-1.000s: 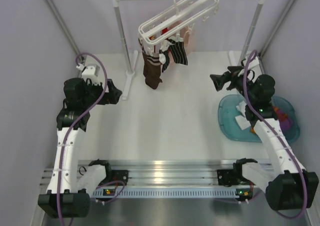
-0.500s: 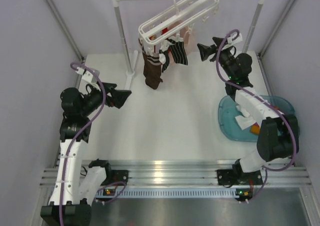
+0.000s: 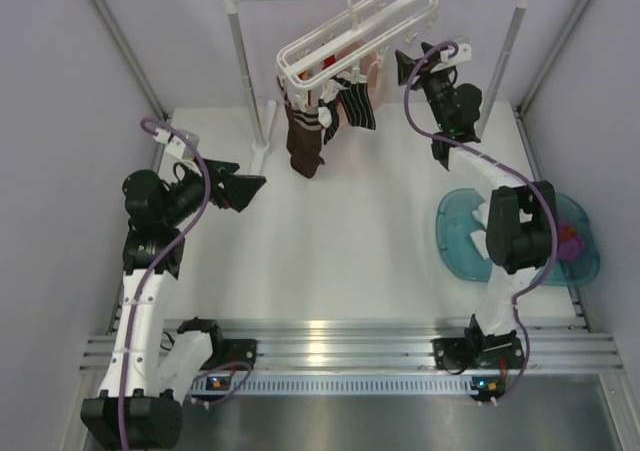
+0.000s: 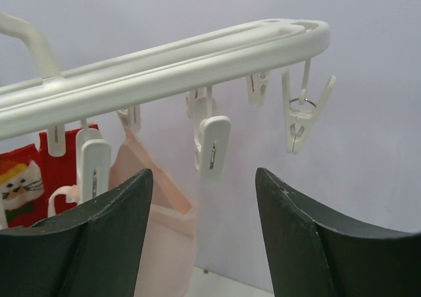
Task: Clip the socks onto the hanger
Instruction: Rotate the hanger at the clothesline.
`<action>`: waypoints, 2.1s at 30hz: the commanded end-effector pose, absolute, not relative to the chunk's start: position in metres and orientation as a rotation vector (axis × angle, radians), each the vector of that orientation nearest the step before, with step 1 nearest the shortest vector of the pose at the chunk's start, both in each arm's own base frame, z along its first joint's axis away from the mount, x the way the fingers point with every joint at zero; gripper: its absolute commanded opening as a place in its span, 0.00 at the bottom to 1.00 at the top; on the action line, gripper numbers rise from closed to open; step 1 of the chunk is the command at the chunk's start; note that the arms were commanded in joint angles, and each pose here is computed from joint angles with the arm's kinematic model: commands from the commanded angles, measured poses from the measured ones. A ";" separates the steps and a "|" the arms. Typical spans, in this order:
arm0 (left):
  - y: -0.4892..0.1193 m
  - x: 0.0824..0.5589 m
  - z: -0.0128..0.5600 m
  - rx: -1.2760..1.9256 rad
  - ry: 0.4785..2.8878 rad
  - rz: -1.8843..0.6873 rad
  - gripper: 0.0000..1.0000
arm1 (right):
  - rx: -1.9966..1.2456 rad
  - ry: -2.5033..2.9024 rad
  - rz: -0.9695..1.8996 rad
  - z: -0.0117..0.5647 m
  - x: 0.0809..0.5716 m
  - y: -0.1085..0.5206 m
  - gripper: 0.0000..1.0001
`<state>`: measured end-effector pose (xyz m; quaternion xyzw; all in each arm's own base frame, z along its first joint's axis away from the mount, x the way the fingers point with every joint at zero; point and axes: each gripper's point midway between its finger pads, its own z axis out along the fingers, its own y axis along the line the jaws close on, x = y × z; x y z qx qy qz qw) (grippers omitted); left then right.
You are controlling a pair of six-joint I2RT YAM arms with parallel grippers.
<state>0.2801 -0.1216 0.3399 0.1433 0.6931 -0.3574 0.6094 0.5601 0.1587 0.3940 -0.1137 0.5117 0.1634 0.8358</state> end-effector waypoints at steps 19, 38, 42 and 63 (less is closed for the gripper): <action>-0.128 0.276 0.377 0.383 1.479 -0.851 0.97 | -0.263 0.896 0.334 0.460 0.540 0.162 0.00; -0.132 0.299 0.405 0.408 1.445 -0.852 0.94 | -0.493 1.009 0.429 0.453 0.453 0.212 0.00; -0.148 0.310 0.410 0.433 1.454 -0.922 0.91 | -0.525 1.064 0.433 0.449 0.441 0.220 0.00; -0.270 0.345 0.461 0.541 1.329 -1.238 0.82 | -0.821 1.410 0.577 0.416 0.404 0.249 0.00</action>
